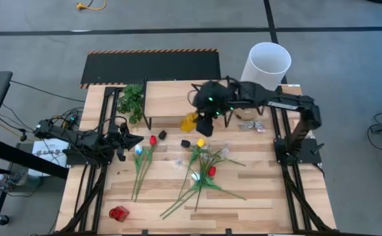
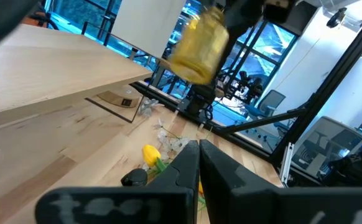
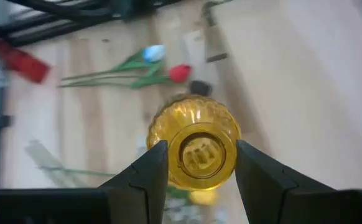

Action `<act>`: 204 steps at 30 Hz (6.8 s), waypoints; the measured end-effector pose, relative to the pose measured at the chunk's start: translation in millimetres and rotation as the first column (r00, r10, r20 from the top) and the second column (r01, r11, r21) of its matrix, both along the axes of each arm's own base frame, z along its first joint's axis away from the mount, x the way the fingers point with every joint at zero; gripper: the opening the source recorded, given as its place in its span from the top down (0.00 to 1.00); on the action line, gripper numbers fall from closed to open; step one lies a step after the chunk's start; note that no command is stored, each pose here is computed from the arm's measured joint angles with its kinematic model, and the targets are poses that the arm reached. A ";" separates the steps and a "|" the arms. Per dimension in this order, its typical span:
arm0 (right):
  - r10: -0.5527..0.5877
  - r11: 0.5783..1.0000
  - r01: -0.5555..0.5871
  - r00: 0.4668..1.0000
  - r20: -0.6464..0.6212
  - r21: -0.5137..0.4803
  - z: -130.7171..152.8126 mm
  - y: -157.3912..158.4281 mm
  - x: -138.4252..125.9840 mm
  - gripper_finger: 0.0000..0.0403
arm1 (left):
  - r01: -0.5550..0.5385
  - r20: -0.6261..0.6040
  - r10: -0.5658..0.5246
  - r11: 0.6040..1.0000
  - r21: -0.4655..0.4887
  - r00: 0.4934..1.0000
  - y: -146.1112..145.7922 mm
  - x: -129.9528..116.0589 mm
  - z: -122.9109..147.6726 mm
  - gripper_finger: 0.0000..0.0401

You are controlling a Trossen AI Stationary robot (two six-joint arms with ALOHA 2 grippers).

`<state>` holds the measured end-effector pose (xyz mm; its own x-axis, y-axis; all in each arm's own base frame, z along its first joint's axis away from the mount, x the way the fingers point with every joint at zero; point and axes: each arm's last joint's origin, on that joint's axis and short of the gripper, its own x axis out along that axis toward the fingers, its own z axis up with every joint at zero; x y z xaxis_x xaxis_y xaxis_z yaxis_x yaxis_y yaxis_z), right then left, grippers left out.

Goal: Pick and place flowers into a vace then onto a shelf
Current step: Put the yellow vase on the shelf, then put the red vase on the shelf

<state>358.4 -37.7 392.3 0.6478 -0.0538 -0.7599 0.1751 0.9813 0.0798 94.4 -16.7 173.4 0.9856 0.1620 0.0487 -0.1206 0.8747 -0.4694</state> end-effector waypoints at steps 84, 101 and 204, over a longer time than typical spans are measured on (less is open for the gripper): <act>-0.079 0.991 0.023 0.888 -0.453 -0.128 -25.6 -150.1 -22.7 0.49 | -0.001 0.000 0.001 1.000 0.000 1.000 0.0 0.0 0.0 1.00; -0.072 0.993 0.018 0.879 -0.472 -0.118 -25.8 -148.7 -24.8 0.42 | -0.001 0.000 0.001 1.000 0.000 1.000 0.1 0.0 0.0 1.00; 0.259 0.839 -0.070 0.923 -0.283 0.539 -170.8 203.2 -214.1 1.00 | 0.100 -0.795 -0.372 0.923 -0.372 0.479 -146.8 108.4 198.2 1.00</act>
